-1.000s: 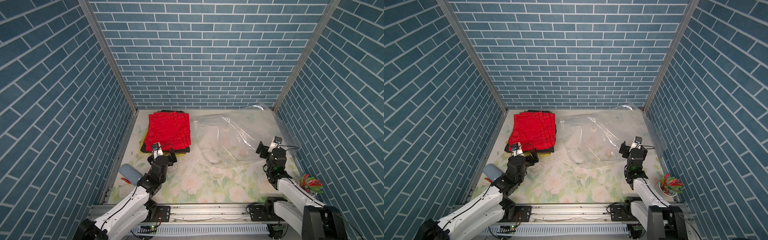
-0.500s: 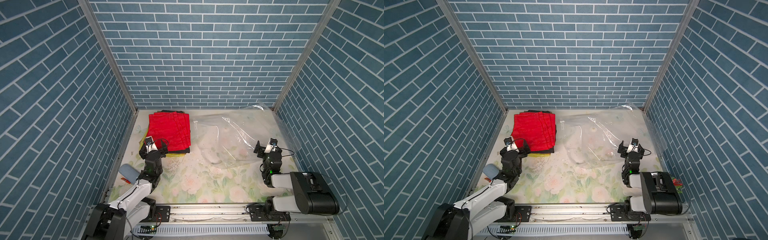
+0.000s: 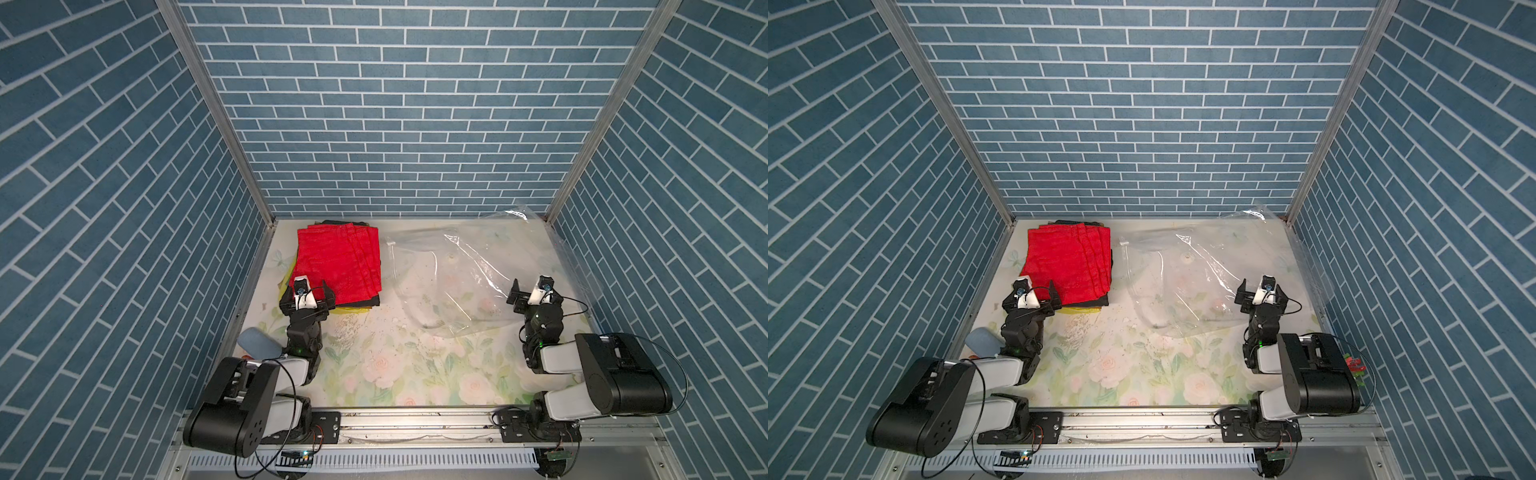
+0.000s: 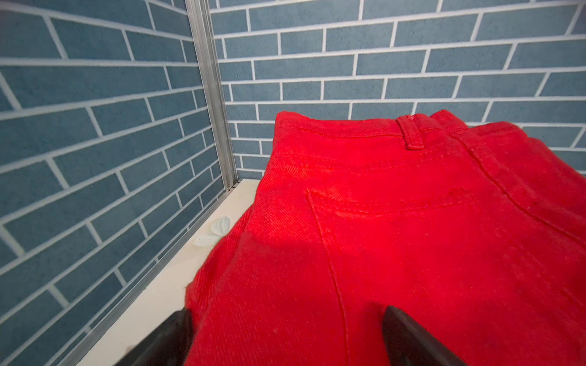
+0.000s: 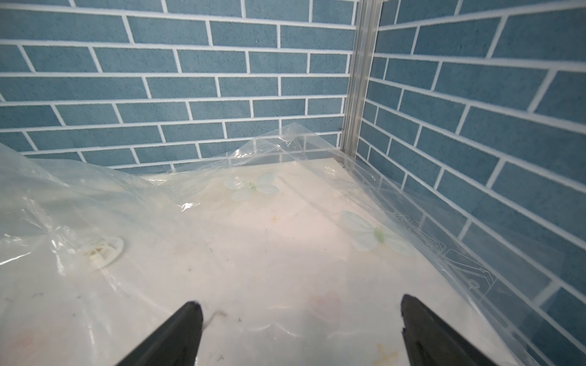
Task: Take the trousers out of the vacuum bag
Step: Reset both arms
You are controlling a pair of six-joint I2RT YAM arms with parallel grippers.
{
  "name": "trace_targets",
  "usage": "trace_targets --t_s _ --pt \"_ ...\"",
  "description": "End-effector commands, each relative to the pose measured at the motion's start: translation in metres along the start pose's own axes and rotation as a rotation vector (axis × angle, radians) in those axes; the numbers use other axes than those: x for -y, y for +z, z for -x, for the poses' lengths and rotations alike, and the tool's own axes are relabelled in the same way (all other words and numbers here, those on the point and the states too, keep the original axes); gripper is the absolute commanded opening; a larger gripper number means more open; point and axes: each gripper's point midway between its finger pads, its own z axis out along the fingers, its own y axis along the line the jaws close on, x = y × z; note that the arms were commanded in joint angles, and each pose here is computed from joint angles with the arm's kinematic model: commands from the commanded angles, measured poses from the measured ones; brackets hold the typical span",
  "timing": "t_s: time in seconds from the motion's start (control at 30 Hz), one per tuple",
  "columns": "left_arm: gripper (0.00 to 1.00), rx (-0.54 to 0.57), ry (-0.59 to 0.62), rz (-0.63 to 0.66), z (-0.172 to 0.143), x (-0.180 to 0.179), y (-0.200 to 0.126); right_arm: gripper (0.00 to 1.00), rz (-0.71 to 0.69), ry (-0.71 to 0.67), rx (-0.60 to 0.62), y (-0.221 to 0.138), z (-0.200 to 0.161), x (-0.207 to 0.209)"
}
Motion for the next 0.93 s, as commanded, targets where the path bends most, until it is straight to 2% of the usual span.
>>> trace_targets --t_s 0.0,0.03,0.3,0.43,0.5,0.9 --pt "1.0 0.07 0.004 -0.022 0.013 -0.001 -0.001 1.0 0.022 -0.025 0.047 0.002 0.004 -0.004" --pt "0.99 0.075 -0.001 -0.016 0.013 -0.003 -0.001 1.0 0.028 -0.026 0.009 0.004 -0.001 -0.005" --pt "1.0 0.041 0.0 -0.042 -0.007 -0.001 0.017 0.99 -0.022 -0.014 0.042 -0.001 0.004 0.003" --pt "1.0 -0.048 0.004 -0.093 -0.018 0.006 0.035 0.99 -0.003 -0.025 0.035 0.001 0.003 -0.002" --pt "1.0 -0.041 -0.008 -0.097 -0.017 0.003 0.036 0.99 0.015 -0.045 0.005 0.009 -0.001 -0.006" --pt "0.99 -0.041 -0.008 -0.098 -0.017 0.004 0.036 0.99 0.015 -0.047 0.007 0.008 -0.001 -0.007"
